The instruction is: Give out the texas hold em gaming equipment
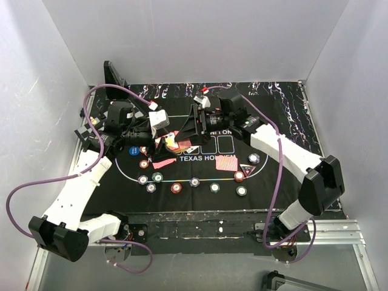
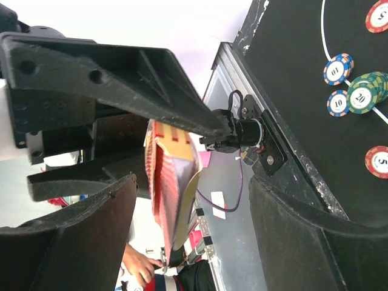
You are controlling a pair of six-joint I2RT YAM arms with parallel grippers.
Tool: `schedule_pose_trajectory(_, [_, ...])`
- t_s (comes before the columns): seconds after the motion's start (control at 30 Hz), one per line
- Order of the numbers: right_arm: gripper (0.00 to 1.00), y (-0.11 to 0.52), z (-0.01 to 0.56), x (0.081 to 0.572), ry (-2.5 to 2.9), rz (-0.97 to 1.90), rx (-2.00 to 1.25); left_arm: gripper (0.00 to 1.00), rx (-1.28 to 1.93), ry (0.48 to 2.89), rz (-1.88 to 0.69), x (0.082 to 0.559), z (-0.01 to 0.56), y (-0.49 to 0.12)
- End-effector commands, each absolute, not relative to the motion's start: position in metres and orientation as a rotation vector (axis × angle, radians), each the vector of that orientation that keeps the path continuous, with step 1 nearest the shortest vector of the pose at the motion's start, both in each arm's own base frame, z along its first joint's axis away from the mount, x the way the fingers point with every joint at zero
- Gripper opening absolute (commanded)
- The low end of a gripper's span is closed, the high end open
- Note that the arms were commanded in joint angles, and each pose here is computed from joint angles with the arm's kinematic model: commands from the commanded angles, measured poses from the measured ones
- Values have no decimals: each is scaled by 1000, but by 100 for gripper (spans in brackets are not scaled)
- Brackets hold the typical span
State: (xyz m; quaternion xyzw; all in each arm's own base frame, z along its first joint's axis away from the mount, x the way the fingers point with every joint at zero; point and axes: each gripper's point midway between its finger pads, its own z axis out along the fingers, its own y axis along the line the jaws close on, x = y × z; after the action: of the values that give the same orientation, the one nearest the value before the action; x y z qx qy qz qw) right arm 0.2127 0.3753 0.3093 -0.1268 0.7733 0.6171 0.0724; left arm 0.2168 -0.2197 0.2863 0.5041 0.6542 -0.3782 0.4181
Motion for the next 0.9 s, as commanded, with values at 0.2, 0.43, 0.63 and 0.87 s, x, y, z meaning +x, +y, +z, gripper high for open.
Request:
schedule_pose_trajectory(0.2, [68, 384, 311, 213, 2286, 1948, -394, 0, 1270, 1576, -952, 213, 300, -221])
schedule_pose_trajectory(0.43, [61, 368, 304, 213, 2295, 1943, -346, 0, 1270, 1577, -953, 212, 300, -220])
schedule_pose_trajectory(0.63, [57, 359, 304, 213, 2291, 1939, -325, 0, 1271, 1584, -954, 213, 297, -220])
schedule_pose_trajectory(0.87, [51, 353, 308, 214, 2283, 1949, -309, 0, 1272, 1590, -955, 213, 294, -220])
